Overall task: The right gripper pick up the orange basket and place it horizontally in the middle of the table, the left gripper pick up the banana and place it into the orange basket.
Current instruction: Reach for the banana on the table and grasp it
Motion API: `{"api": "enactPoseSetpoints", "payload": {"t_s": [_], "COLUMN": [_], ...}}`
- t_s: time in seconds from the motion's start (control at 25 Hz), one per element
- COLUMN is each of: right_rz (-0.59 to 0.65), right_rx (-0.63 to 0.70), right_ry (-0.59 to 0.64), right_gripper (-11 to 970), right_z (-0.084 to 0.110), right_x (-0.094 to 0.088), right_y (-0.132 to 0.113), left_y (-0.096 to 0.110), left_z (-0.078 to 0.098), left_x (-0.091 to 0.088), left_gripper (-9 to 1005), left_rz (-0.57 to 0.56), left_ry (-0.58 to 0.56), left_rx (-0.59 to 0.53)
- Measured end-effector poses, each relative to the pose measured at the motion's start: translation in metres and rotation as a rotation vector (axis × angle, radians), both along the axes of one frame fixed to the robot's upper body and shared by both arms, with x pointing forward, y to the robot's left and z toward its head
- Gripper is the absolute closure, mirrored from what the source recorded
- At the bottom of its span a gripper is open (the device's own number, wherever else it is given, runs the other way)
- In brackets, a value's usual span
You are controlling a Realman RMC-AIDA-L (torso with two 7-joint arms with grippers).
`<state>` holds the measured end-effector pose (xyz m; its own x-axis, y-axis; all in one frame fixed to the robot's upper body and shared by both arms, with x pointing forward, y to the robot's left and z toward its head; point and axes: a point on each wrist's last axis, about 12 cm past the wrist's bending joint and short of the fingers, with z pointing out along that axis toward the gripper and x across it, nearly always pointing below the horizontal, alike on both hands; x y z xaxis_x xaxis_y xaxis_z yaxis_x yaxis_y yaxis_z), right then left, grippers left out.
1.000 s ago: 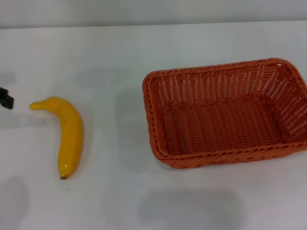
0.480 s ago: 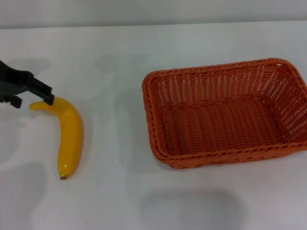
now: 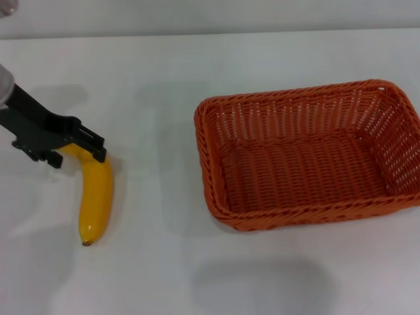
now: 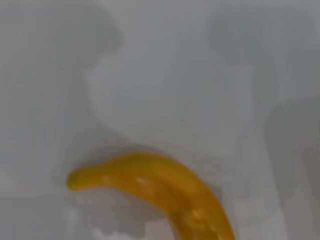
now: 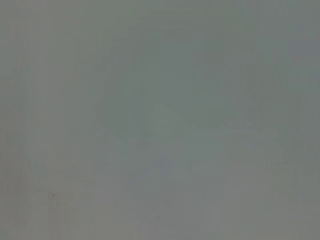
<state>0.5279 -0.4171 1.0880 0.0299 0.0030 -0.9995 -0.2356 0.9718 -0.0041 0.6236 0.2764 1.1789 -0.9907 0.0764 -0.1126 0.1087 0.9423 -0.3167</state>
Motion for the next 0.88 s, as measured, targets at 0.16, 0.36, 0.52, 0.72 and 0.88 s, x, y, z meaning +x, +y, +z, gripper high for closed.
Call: {"api": "enactPoseSetpoints", "payload": {"t_s": [0.16, 0.36, 0.52, 0.72, 0.88], "right_rz": [0.005, 0.005, 0.004, -0.008, -0.009], "right_rx": [-0.017, -0.019, -0.025, -0.023, -0.024], "right_ry": [0.001, 0.007, 0.013, 0.019, 0.02], "right_gripper": [91, 91, 91, 90, 90], "right_z": [-0.001, -0.004, -0.005, -0.008, -0.008], "right_x": [0.0, -0.001, -0.003, -0.007, -0.009], "right_y": [0.001, 0.002, 0.002, -0.001, -0.002], "left_y": [-0.016, -0.029, -0.034, -0.04, -0.04], "left_z": [-0.007, -0.012, -0.014, -0.017, -0.02], "left_x": [0.0, 0.001, 0.0, -0.002, -0.003], "left_gripper": [192, 193, 195, 196, 197], "left_rz": [-0.015, -0.037, -0.048, -0.069, -0.064], "left_ry": [0.041, 0.084, 0.108, 0.142, 0.142], "left_rx": [-0.002, 0.03, 0.076, 0.116, 0.117]}}
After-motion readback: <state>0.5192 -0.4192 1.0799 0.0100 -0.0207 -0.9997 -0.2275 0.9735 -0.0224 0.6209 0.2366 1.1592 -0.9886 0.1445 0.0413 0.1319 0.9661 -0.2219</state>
